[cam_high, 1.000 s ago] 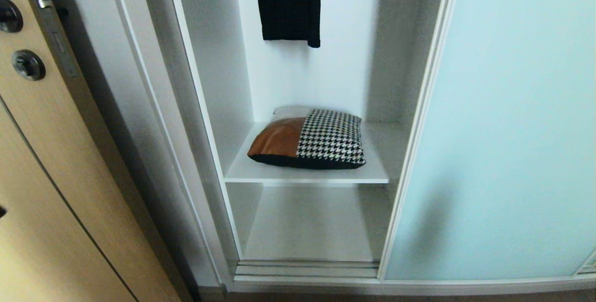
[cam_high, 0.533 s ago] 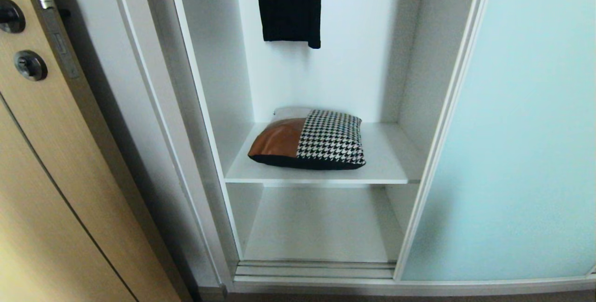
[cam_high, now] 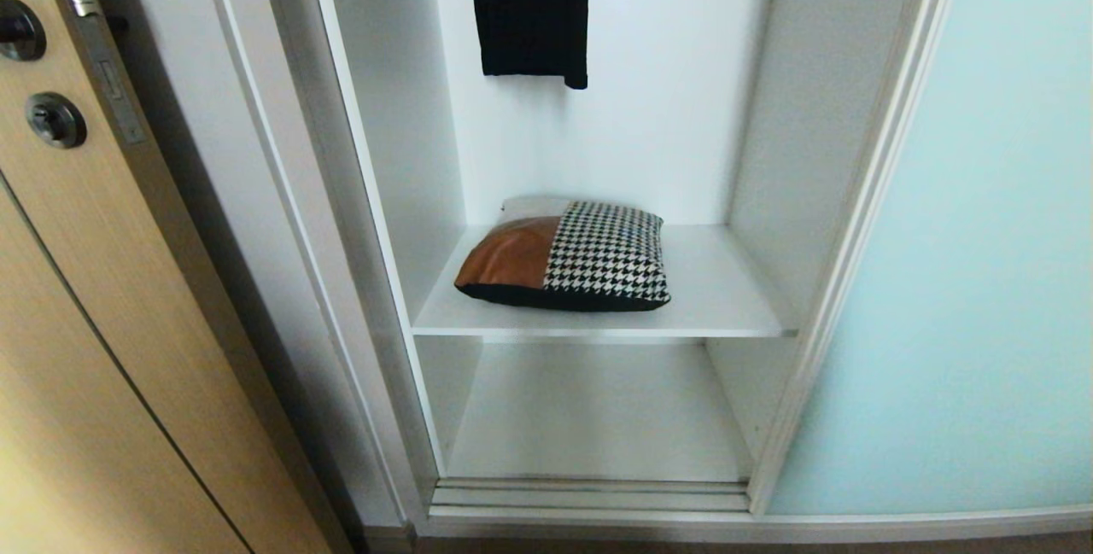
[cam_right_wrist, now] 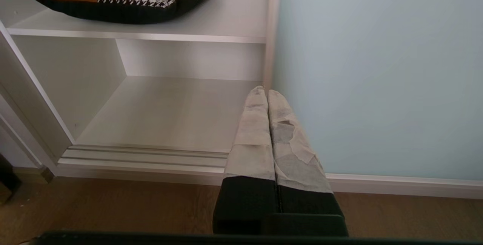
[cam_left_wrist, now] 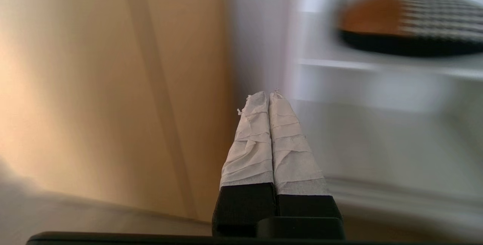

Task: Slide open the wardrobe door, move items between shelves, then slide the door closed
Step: Open the door

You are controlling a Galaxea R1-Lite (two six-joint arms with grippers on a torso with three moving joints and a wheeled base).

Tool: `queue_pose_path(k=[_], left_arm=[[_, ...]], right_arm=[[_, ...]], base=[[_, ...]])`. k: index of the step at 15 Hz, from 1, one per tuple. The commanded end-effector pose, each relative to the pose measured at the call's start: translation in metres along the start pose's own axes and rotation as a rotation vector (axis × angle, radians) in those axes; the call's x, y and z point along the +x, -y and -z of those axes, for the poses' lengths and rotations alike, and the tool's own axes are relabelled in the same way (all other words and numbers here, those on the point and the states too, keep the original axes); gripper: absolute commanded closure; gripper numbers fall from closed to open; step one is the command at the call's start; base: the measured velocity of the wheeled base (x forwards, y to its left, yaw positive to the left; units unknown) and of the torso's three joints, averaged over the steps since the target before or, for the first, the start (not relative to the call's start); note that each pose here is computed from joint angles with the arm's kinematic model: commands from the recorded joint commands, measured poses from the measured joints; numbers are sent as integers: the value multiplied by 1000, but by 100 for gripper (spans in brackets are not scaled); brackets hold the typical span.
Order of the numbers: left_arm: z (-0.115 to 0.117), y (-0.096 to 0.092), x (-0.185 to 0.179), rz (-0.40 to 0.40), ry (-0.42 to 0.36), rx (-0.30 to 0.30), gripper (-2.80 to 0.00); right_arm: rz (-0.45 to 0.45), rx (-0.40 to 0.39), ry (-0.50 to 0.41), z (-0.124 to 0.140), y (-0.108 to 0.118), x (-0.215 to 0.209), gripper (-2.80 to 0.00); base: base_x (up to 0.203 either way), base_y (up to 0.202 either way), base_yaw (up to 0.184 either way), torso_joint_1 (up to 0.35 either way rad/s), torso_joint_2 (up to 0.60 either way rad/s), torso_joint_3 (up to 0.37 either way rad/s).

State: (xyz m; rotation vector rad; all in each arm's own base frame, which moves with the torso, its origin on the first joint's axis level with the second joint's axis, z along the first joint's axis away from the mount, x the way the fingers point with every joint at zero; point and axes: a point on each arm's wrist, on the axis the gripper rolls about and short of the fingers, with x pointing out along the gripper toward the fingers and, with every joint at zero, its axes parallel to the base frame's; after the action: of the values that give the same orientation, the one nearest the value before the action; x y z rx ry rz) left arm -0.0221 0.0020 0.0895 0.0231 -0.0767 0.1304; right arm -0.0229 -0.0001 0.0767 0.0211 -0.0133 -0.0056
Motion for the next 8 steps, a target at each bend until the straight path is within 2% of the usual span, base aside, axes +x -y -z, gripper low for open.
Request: queue_pose_path(k=[1, 2, 4, 5, 8], left_arm=[[5, 3, -2, 117, 0, -1, 0], [8, 3, -2, 158, -35, 16, 0], [13, 3, -2, 132, -74, 7, 0], [13, 3, -2, 119, -76, -12, 0], [13, 3, -2, 111, -76, -15, 0]], right_arm=[[0, 0, -1, 0, 0, 0, 0], [2, 0, -1, 0, 0, 0, 0], [0, 0, -1, 0, 0, 0, 0], [0, 0, -1, 0, 0, 0, 0], [0, 0, -1, 0, 0, 0, 0]], base=[[0, 0, 0, 0, 0, 0], [0, 0, 0, 0, 0, 0], [0, 0, 0, 0, 0, 0], [0, 0, 0, 0, 0, 0], [0, 0, 0, 0, 0, 0]])
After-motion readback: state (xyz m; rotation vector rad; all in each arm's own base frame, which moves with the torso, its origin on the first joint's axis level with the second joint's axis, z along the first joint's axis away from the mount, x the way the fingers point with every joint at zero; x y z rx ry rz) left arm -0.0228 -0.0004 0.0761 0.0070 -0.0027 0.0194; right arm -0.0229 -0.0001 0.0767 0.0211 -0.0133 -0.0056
